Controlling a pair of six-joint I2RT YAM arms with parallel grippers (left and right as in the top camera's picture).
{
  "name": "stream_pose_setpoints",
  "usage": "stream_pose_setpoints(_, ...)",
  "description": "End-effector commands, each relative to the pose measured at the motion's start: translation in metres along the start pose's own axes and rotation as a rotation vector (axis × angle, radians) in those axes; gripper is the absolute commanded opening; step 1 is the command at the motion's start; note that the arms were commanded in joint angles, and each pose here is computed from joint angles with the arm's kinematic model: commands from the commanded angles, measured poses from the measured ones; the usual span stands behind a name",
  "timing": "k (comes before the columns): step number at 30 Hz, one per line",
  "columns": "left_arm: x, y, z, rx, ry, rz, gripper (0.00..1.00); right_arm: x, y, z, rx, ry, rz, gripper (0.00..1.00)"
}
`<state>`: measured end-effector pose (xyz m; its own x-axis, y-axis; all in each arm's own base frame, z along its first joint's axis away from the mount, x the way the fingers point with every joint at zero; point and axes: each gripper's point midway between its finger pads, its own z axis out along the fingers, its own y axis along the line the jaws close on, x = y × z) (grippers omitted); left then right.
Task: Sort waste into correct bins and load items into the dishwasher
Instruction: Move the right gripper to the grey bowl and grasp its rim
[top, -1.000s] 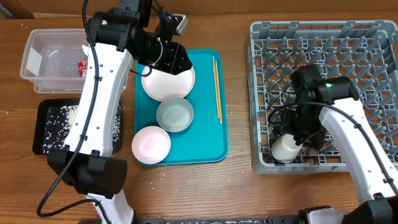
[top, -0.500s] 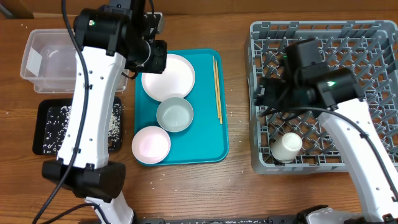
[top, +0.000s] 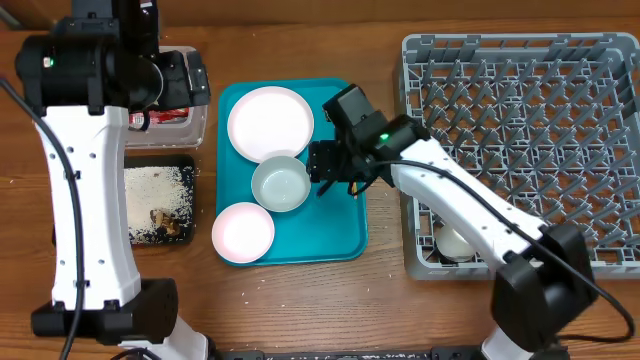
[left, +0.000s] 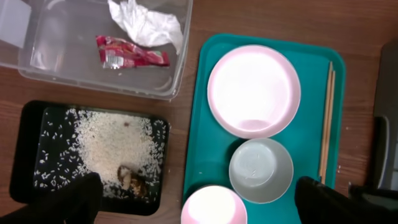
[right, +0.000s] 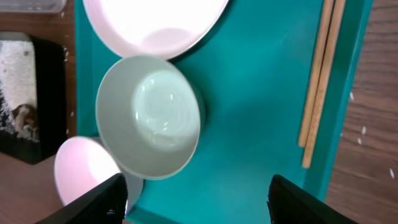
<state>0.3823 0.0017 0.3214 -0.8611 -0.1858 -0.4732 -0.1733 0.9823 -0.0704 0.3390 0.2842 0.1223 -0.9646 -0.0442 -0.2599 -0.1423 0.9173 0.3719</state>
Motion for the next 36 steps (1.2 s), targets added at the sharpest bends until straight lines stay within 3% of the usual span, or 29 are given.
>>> stream_pose_setpoints(1,0.003,0.002,0.024,-0.027,0.072,-0.011,1.0,-0.006,0.002,0.01,-0.008,-0.013,-0.004,0.74)
stream_pose_setpoints(13,-0.003,0.0,0.049,-0.031,0.095,-0.011,1.0,-0.002,0.001,0.043,0.002,0.019,-0.01,0.72)
stream_pose_setpoints(23,-0.003,0.0,0.049,-0.031,0.095,-0.011,1.0,0.012,-0.007,0.085,0.024,0.086,0.021,0.59)
stream_pose_setpoints(27,-0.003,0.0,0.049,-0.031,0.095,-0.011,1.0,0.017,-0.01,0.096,0.041,0.101,0.02,0.48)
stream_pose_setpoints(30,-0.003,0.0,0.049,-0.031,0.095,-0.011,1.0,0.016,-0.012,0.097,0.053,0.094,0.02,0.34)
stream_pose_setpoints(33,-0.003,0.0,0.049,-0.031,0.095,-0.011,1.0,0.016,-0.012,0.097,0.054,0.094,0.02,0.18)
stream_pose_setpoints(34,-0.003,0.0,0.049,-0.031,0.095,-0.011,1.0,0.016,-0.013,0.097,0.056,0.096,0.021,0.05)
stream_pose_setpoints(36,-0.003,0.0,0.049,-0.031,0.095,-0.011,1.0,0.016,-0.016,0.096,0.067,0.097,0.025,0.04)
